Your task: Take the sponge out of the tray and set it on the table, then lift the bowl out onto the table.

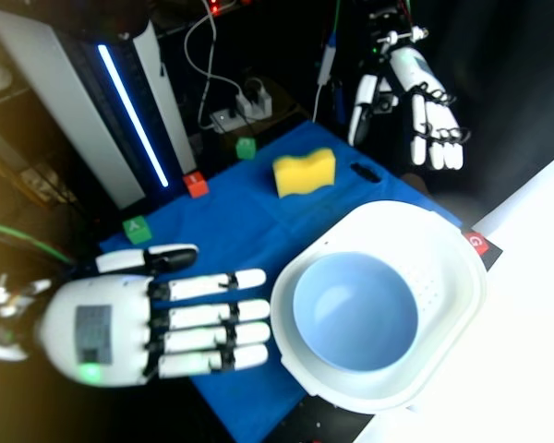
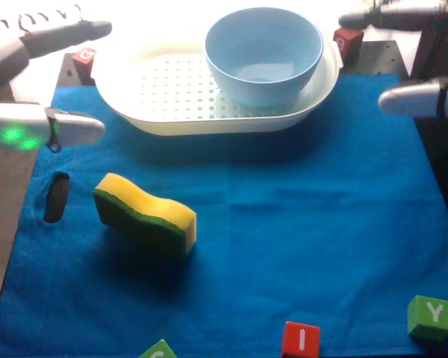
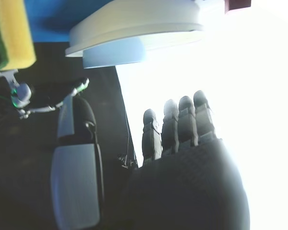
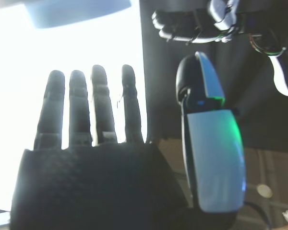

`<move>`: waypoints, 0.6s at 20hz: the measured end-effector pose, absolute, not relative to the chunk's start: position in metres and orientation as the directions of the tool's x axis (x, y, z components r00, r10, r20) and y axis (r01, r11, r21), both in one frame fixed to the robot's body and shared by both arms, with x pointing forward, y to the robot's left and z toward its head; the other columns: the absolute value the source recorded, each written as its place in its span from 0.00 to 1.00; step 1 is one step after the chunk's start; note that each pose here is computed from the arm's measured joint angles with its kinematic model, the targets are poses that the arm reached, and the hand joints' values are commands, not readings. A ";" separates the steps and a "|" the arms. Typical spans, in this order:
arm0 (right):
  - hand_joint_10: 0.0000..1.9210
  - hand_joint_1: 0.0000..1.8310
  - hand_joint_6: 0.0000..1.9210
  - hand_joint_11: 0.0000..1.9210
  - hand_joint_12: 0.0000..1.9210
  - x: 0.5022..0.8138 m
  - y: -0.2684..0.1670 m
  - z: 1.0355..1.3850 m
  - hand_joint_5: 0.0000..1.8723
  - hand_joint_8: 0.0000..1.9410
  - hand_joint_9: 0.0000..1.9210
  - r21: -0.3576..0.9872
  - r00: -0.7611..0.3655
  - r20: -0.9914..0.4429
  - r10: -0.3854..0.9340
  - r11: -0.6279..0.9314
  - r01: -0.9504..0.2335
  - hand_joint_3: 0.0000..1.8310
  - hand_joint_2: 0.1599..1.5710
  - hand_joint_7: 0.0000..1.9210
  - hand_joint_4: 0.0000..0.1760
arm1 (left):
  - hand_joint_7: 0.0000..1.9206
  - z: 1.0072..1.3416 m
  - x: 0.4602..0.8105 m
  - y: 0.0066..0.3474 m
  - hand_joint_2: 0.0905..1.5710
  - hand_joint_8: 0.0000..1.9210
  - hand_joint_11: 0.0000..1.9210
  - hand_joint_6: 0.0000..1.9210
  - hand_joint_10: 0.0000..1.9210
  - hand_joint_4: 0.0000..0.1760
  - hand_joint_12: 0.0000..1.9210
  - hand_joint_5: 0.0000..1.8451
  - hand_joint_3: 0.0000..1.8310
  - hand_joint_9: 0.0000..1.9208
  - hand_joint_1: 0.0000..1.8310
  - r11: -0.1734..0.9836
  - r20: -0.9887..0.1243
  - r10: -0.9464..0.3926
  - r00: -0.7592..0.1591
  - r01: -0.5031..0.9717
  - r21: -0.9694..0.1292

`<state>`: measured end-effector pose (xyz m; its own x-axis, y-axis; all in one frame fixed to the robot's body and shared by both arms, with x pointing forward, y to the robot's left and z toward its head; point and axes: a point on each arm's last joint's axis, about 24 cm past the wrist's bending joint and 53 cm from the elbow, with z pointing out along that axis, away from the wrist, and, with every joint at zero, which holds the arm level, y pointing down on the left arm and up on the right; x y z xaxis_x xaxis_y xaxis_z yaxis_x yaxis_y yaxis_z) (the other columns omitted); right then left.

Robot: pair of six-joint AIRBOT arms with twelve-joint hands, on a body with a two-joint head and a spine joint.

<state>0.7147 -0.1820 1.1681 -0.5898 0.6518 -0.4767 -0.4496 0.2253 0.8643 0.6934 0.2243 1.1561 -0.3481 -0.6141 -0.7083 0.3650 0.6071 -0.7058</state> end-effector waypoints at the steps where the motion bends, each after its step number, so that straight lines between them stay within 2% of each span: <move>1: 0.00 0.39 0.00 0.04 0.05 0.718 -0.175 1.176 0.18 0.01 0.09 0.852 -0.586 -0.493 0.643 0.221 -0.474 0.00 0.61 0.14 0.54 | 0.11 1.153 0.693 0.221 0.62 0.01 0.00 0.00 0.01 0.69 0.12 0.13 0.00 0.06 0.49 0.603 -0.704 -0.615 -0.354 0.363 -0.710; 2: 0.00 0.37 0.00 0.04 0.05 0.720 -0.165 1.183 0.18 0.01 0.10 0.840 -0.587 -0.511 0.628 0.220 -0.495 0.00 0.60 0.15 0.55 | 0.11 1.150 0.692 0.220 0.62 0.00 0.00 0.00 0.00 0.60 0.08 0.14 0.00 0.06 0.51 0.600 -0.700 -0.618 -0.357 0.361 -0.714; 3: 0.00 0.38 0.00 0.03 0.05 0.722 -0.156 1.188 0.18 0.00 0.09 0.825 -0.586 -0.536 0.607 0.231 -0.515 0.00 0.60 0.14 0.63 | 0.12 1.148 0.692 0.219 0.62 0.00 0.00 0.00 0.00 0.58 0.05 0.13 0.00 0.06 0.51 0.598 -0.697 -0.620 -0.359 0.359 -0.717; 4: 0.00 0.38 0.00 0.03 0.05 0.723 -0.150 1.190 0.18 0.00 0.09 0.810 -0.586 -0.564 0.582 0.251 -0.530 0.00 0.60 0.14 0.63 | 0.12 1.148 0.692 0.219 0.62 0.00 0.00 0.00 0.00 0.58 0.05 0.13 0.00 0.06 0.51 0.596 -0.695 -0.623 -0.360 0.357 -0.719; 5: 0.00 0.43 0.00 0.02 0.38 0.728 -0.144 1.192 0.19 0.01 0.20 0.793 -0.580 -0.590 0.561 0.271 -0.545 0.00 0.61 0.21 0.68 | 0.10 1.148 0.692 0.219 0.62 0.00 0.00 0.00 0.00 0.65 0.00 0.14 0.00 0.04 0.50 0.594 -0.693 -0.625 -0.359 0.357 -0.721; 6: 0.00 0.43 0.00 0.02 0.38 0.733 -0.140 1.193 0.19 0.01 0.20 0.801 -0.582 -0.578 0.573 0.261 -0.538 0.00 0.61 0.21 0.68 | 0.10 1.147 0.692 0.220 0.62 0.00 0.00 0.00 0.00 0.65 0.00 0.14 0.00 0.04 0.50 0.594 -0.691 -0.628 -0.358 0.352 -0.723; 7: 0.00 0.42 0.00 0.00 0.31 0.740 -0.134 1.187 0.20 0.00 0.15 0.809 -0.593 -0.573 0.566 0.272 -0.521 0.00 0.62 0.18 0.74 | 0.09 1.148 0.692 0.220 0.63 0.00 0.00 0.00 0.00 0.56 0.00 0.13 0.00 0.02 0.50 0.591 -0.688 -0.632 -0.356 0.352 -0.726; 8: 0.00 0.43 0.00 0.00 0.25 0.745 -0.128 1.178 0.21 0.00 0.12 0.806 -0.605 -0.585 0.541 0.301 -0.510 0.00 0.63 0.17 0.71 | 0.09 1.147 0.692 0.219 0.63 0.00 0.00 0.00 0.00 0.59 0.00 0.13 0.00 0.02 0.49 0.589 -0.687 -0.632 -0.359 0.353 -0.727; 9: 0.00 0.44 0.00 0.00 0.23 0.750 -0.119 1.165 0.22 0.00 0.11 0.800 -0.621 -0.598 0.507 0.336 -0.496 0.00 0.63 0.16 0.78 | 0.10 1.144 0.691 0.217 0.63 0.00 0.00 0.00 0.00 0.55 0.00 0.13 0.00 0.03 0.49 0.590 -0.687 -0.629 -0.363 0.353 -0.726; 10: 0.00 0.43 0.00 0.00 0.25 0.753 -0.113 1.161 0.23 0.00 0.12 0.796 -0.623 -0.605 0.496 0.353 -0.492 0.00 0.63 0.17 0.79 | 0.10 1.143 0.690 0.216 0.63 0.00 0.00 0.00 0.00 0.52 0.00 0.13 0.00 0.03 0.50 0.590 -0.687 -0.626 -0.368 0.352 -0.726; 11: 0.00 0.43 0.00 0.01 0.34 0.756 -0.109 1.156 0.24 0.00 0.16 0.784 -0.620 -0.621 0.480 0.382 -0.490 0.00 0.62 0.18 0.69 | 0.10 1.141 0.689 0.214 0.63 0.00 0.00 0.00 0.01 0.45 0.00 0.13 0.00 0.04 0.49 0.589 -0.687 -0.624 -0.374 0.353 -0.727; 12: 0.00 0.41 0.00 0.01 0.39 0.761 -0.105 1.154 0.24 0.00 0.16 0.771 -0.615 -0.636 0.466 0.405 -0.491 0.00 0.62 0.18 0.73 | 0.11 1.140 0.688 0.213 0.63 0.01 0.00 0.00 0.01 0.43 0.00 0.14 0.00 0.04 0.49 0.589 -0.687 -0.622 -0.375 0.354 -0.726</move>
